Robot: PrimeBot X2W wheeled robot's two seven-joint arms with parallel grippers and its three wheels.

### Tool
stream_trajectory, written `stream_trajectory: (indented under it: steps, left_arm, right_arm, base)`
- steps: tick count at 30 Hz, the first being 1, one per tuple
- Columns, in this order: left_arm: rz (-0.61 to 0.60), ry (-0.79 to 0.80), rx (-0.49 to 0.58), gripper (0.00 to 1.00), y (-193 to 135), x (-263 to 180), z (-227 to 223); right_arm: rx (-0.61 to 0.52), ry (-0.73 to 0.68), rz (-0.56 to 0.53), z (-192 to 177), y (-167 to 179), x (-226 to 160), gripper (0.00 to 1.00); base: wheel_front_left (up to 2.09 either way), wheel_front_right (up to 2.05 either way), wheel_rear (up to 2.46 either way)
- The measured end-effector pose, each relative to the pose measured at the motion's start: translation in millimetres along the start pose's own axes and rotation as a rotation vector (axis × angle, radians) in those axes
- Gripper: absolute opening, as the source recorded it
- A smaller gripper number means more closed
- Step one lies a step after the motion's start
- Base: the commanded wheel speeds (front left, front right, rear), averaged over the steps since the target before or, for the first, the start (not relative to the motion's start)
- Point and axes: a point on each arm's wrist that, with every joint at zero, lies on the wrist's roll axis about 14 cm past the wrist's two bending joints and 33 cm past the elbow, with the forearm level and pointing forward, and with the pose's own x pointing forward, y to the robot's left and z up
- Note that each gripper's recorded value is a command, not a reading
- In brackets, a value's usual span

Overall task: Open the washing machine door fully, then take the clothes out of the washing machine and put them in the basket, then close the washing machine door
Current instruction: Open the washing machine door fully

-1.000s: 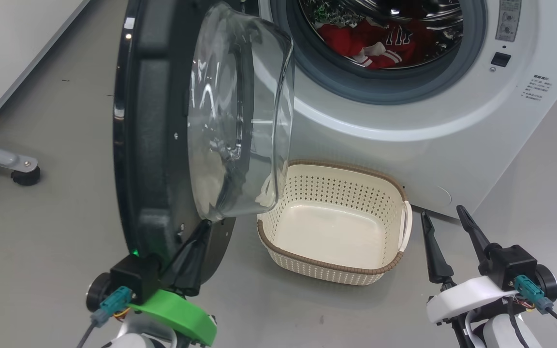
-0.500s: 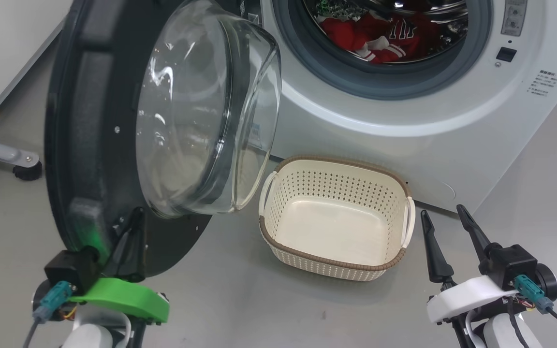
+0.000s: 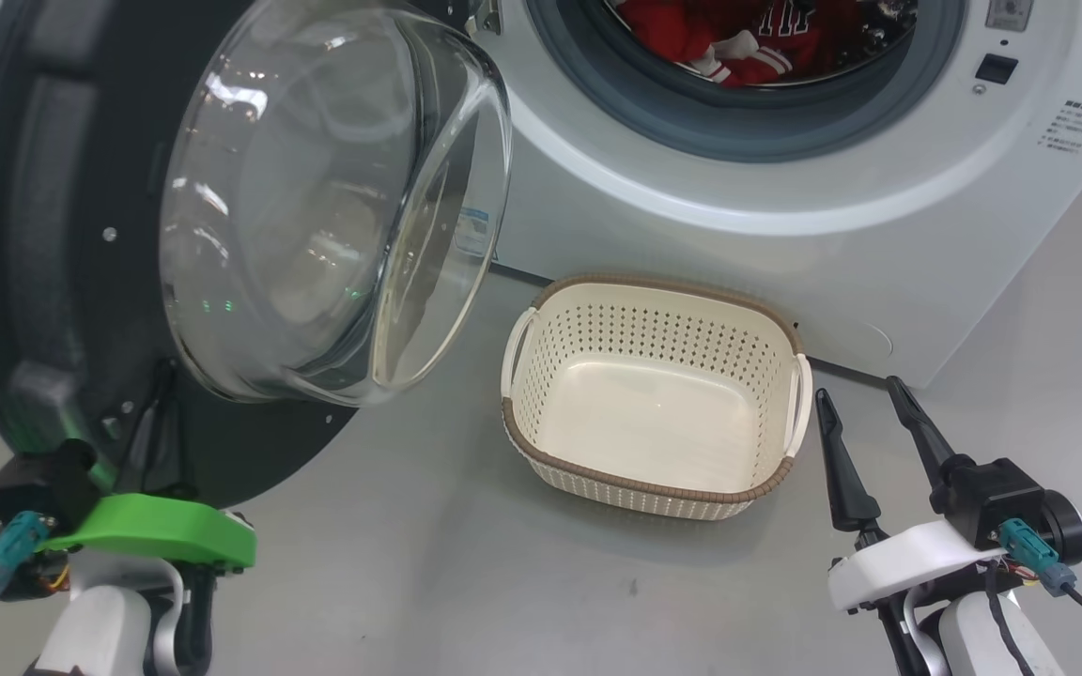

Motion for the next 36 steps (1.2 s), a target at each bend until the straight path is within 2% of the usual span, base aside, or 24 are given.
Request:
stream_trajectory:
  steps: [22,36]
  left_arm:
    - [0.201,-0.016,0.024,0.0,63.5,29.7,8.1]
    - [0.219,-0.045,0.046,0.0,73.2,32.9,19.8]
  right_arm:
    - [-0.016,0.006,-0.004,-10.2,-16.3,20.5,1.0]
    - [-0.02,-0.007,0.003,-5.0,-15.4,24.3,1.0]
  base:
    - [0.0,0.0,0.0]
    - [0.0,0.0,0.0]
